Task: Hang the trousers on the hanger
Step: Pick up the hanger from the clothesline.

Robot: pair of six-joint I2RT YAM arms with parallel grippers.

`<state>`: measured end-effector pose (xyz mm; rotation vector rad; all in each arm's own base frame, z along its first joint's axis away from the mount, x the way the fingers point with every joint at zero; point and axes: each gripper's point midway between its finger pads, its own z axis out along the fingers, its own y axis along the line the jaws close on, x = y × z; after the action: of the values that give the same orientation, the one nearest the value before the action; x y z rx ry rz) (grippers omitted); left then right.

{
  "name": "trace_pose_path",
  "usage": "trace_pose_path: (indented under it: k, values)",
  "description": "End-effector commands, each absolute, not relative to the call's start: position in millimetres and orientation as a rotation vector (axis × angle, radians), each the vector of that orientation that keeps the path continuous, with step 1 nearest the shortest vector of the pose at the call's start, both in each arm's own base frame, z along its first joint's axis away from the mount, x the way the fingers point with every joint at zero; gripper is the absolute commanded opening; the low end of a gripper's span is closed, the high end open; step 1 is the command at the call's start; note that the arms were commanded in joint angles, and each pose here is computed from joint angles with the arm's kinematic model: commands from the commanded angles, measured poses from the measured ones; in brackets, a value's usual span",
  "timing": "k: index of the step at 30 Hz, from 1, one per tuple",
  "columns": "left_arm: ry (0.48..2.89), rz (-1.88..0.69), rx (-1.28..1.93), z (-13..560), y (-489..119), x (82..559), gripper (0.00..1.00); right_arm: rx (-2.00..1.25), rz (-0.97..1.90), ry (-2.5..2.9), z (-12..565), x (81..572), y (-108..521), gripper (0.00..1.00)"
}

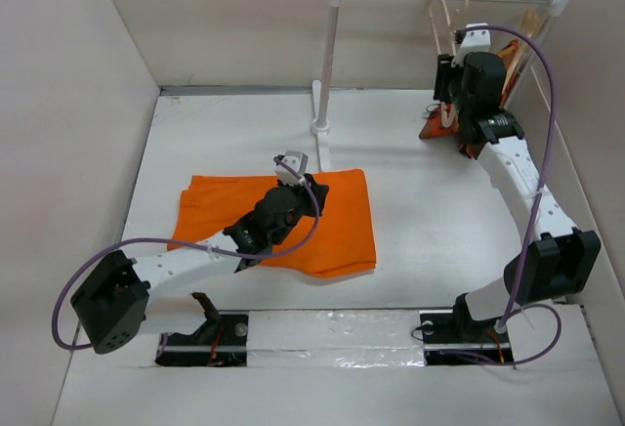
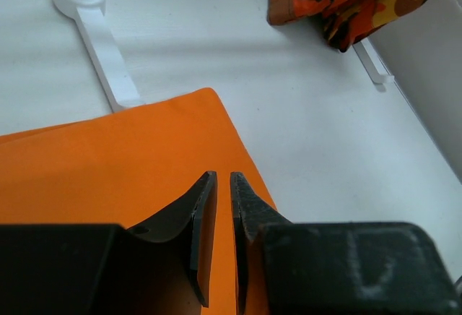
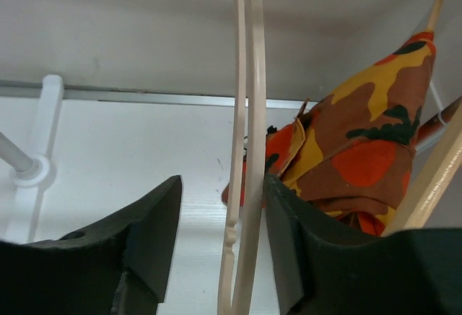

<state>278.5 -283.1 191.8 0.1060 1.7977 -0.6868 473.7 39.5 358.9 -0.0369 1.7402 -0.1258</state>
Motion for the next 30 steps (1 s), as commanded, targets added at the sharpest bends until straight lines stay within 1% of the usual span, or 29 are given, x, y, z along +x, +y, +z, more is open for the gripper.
trace_pose_path:
  k: [1, 3, 7, 8, 11, 12, 14, 19, 20, 24, 25, 27, 28, 30]
  values:
    - [1.746, -0.748, 0.128, 209.4, -289.2, 276.5, 0.12, 0.002, -0.162, 1.692, 375.4, 469.5, 27.5, 0.51]
    - [1.743, -0.758, 0.132, 209.1, -290.1, 275.5, 0.12, 0.007, -0.157, 1.699, 369.8, 470.9, 24.8, 0.46]
    - [1.752, -0.757, 0.132, 205.6, -291.7, 276.2, 0.12, 0.015, -0.159, 1.714, 360.6, 475.3, 20.9, 0.45]
    - [1.752, -0.757, 0.132, 206.0, -291.8, 276.2, 0.12, 0.009, -0.151, 1.714, 360.2, 476.4, 22.6, 0.42]
    - [1.749, -0.763, 0.131, 206.1, -292.5, 276.1, 0.12, 0.003, -0.128, 1.721, 357.1, 478.7, 20.2, 0.15]
    - [1.751, -0.760, 0.131, 204.8, -292.2, 276.2, 0.12, 0.004, -0.125, 1.721, 356.7, 478.8, 20.6, 0.11]
    - [1.759, -0.751, 0.130, 203.0, -292.4, 277.4, 0.12, 0.019, -0.118, 1.704, 358.1, 477.8, 20.2, 0.00]
    - [1.762, -0.753, 0.132, 199.7, -294.5, 278.3, 0.12, 0.040, -0.083, 1.583, 387.3, 463.6, 20.8, 0.00]
    - [1.771, -0.749, 0.136, 197.4, -296.0, 279.1, 0.12, 0.054, -0.079, 1.513, 409.1, 457.5, 19.0, 0.00]
    - [1.777, -0.750, 0.144, 195.7, -298.2, 279.6, 0.12, 0.066, -0.066, 1.417, 440.1, 439.9, 16.8, 0.00]
    - [1.777, -0.748, 0.143, 194.8, -297.9, 279.7, 0.13, 0.066, -0.066, 1.416, 437.8, 437.2, 16.5, 0.00]
    - [1.778, -0.737, 0.140, 193.8, -296.6, 280.8, 0.17, 0.079, -0.069, 1.409, 440.2, 428.5, 13.8, 0.00]
    - [1.777, -0.733, 0.139, 194.2, -296.2, 281.3, 0.17, 0.082, -0.066, 1.431, 429.1, 428.0, 14.0, 0.00]
    - [1.777, -0.724, 0.136, 194.8, -295.0, 282.1, 0.22, 0.085, -0.063, 1.464, 413.9, 425.8, 14.1, 0.00]
